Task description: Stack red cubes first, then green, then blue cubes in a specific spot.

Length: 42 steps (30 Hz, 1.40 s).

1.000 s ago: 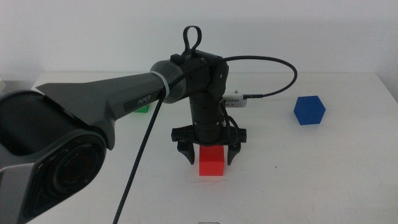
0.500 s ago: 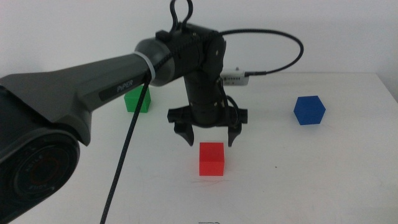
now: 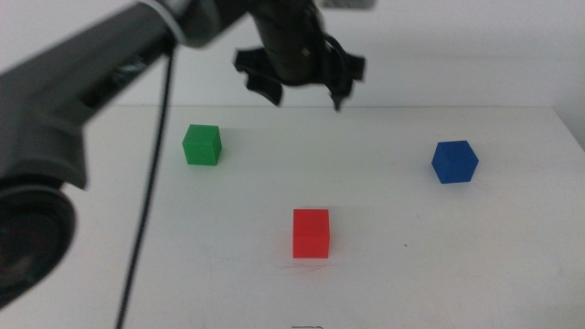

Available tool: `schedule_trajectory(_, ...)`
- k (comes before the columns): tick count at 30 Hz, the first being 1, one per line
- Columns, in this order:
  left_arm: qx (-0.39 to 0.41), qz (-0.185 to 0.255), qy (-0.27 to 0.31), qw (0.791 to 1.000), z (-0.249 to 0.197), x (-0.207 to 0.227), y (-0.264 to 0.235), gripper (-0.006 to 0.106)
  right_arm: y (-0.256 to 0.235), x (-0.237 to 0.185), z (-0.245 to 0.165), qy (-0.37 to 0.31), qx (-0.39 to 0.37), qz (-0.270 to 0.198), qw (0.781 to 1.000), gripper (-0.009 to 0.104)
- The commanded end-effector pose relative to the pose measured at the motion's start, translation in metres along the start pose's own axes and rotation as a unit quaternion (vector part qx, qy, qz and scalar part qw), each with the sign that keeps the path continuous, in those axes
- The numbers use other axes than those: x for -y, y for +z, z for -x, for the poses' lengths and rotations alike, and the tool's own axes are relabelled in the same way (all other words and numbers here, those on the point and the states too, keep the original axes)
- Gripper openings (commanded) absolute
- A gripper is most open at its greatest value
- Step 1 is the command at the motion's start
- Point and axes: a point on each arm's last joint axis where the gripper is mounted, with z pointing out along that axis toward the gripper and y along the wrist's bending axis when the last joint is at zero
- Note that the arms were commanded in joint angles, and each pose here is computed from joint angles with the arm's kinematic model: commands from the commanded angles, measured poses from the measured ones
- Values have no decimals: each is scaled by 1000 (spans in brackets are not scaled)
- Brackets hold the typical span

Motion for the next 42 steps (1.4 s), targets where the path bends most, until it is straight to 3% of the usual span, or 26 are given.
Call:
schedule_trajectory(1, 23, 10, -14, 1000, 4, -19, -49, 94, -3, -2, 12, -13, 56, 6, 998, 70)
schedule_trajectory(14, 21, 82, -76, 994, 22, -137, -43, 94, -3, -2, 12, -13, 56, 6, 998, 70)
schedule_trajectory(20, -5, 81, -85, 993, 23, -174, -11, 94, -3, -2, 12, -13, 56, 6, 998, 70)
schedule_trajectory(31, -6, 66, -84, 994, 27, -183, 63, 94, -3, -2, 12, -13, 56, 6, 998, 70)
schedule_trajectory(42, 9, 68, -82, 994, 28, -189, 103, 94, -3, -2, 12, -13, 56, 6, 998, 70)
